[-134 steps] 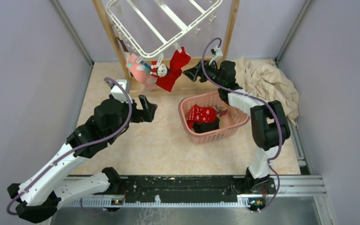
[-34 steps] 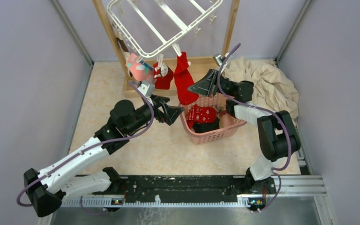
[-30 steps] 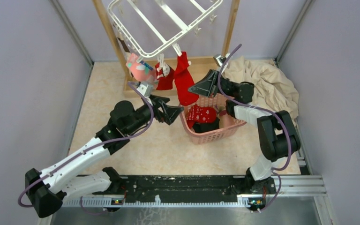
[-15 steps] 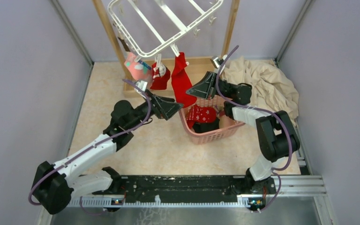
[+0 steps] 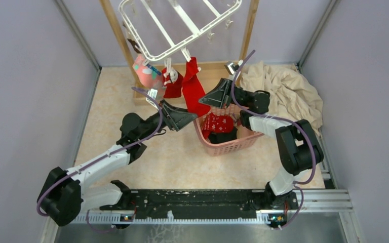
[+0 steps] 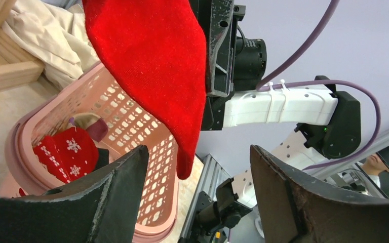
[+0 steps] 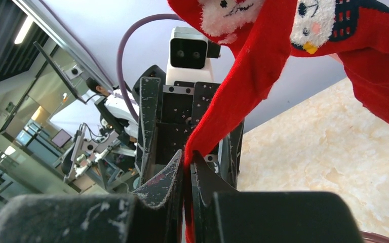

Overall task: Remove the socks clipped to the hanger
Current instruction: Remove the sock from the hanger.

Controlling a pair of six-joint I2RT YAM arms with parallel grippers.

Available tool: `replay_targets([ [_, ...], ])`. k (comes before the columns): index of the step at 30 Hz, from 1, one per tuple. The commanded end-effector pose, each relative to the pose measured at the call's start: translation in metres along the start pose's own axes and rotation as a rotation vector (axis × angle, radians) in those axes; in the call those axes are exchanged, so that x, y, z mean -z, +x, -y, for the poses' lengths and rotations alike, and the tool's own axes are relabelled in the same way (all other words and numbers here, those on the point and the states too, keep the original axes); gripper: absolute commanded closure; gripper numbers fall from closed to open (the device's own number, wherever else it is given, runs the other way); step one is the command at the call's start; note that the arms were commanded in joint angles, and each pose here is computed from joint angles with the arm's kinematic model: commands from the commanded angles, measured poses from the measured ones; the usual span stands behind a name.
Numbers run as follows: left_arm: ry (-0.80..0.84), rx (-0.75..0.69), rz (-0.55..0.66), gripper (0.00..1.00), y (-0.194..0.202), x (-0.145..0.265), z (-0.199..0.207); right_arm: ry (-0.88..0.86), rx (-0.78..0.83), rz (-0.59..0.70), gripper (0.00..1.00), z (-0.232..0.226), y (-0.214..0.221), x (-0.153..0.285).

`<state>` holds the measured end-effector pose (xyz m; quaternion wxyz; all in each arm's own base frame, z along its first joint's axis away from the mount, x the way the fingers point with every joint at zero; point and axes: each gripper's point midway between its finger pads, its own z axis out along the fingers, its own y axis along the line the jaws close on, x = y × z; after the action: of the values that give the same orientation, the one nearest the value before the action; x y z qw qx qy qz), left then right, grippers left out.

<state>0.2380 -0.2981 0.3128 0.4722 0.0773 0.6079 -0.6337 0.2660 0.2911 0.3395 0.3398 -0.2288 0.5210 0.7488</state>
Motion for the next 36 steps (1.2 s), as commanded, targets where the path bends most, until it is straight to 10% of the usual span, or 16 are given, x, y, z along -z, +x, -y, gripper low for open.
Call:
replay_targets([
  [1, 0.081, -0.014, 0.035, 0.23, -0.010, 0.001, 0.018, -0.056, 0.096, 0.011, 0.92, -0.019, -0.003, -0.006],
  [28, 0.059, -0.027, 0.024, 0.98, -0.017, -0.007, 0.013, -0.042, 0.079, -0.017, 0.92, -0.013, 0.009, -0.012],
  [36, -0.063, -0.061, 0.020, 1.00, -0.022, -0.004, -0.001, -0.011, 0.069, -0.023, 0.78, -0.008, 0.011, -0.011],
])
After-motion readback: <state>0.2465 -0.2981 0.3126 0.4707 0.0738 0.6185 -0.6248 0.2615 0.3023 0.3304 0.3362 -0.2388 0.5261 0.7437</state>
